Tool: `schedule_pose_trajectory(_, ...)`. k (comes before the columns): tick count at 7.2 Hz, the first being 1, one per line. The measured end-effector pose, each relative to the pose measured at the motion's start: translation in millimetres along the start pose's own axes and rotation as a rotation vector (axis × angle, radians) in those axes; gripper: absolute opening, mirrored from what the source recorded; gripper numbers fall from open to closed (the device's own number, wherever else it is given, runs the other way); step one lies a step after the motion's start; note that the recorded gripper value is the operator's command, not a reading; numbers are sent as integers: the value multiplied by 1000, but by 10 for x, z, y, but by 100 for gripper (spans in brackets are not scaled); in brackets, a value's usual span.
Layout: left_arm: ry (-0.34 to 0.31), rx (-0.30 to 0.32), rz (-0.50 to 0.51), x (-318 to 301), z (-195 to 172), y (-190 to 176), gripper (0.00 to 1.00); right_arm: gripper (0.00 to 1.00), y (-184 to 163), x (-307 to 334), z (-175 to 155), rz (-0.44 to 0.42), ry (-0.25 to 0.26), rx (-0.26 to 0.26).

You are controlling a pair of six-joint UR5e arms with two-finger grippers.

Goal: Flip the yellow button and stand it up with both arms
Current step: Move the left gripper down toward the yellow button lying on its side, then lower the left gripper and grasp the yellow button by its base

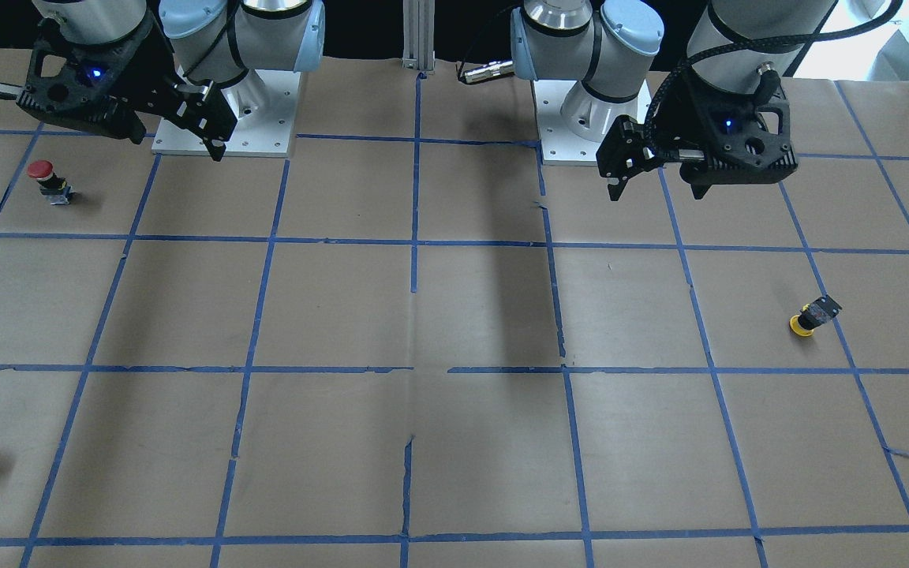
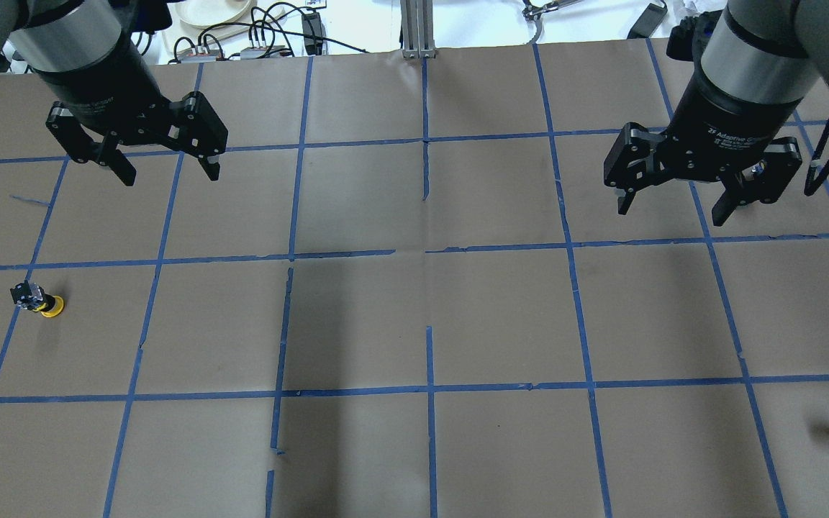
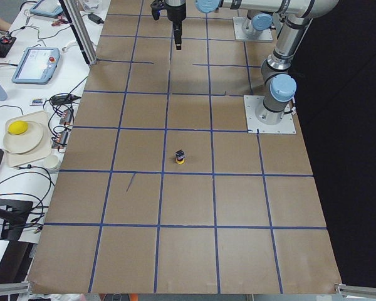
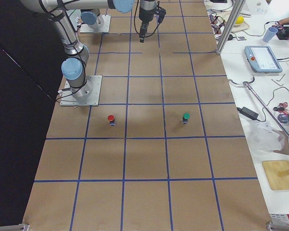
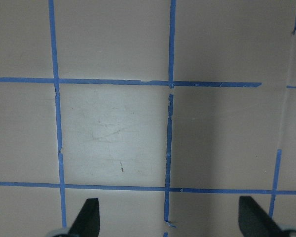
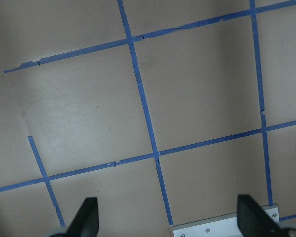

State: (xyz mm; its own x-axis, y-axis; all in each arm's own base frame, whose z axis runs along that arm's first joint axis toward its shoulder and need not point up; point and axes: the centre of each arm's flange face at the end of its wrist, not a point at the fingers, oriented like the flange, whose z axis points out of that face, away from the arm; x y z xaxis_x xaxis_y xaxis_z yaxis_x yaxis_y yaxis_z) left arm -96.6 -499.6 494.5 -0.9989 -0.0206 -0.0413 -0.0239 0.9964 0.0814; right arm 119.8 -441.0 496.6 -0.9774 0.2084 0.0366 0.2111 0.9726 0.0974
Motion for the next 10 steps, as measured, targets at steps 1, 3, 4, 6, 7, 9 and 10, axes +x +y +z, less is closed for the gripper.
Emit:
schedule_pose_trajectory(1,-12,-24,44,-353,178,-60,100,100,0,2,0,0,0,0)
schedule_pose_trajectory(3,-14,-3,156,-1235,570,-173,100,100,-2,9,1,0,6,0)
schedule_pose_trajectory(4,-24,23,229,-1653,798,-176,100,100,-5,11,3,0,9,1)
schedule_pose_trajectory(6,-42,50,448,-2400,1296,-159,100,100,-4,13,4,-1,13,0)
schedule_pose_trajectory(7,-54,64,589,-2759,1564,-200,100,100,-5,13,6,-1,14,0)
schedule_pose_trajectory(9,4,110,760,-3447,2143,-229,100,100,-13,8,18,0,13,-1)
schedule_pose_trajectory(10,17,133,852,-3674,2378,-230,100,100,-10,5,16,1,11,-1)
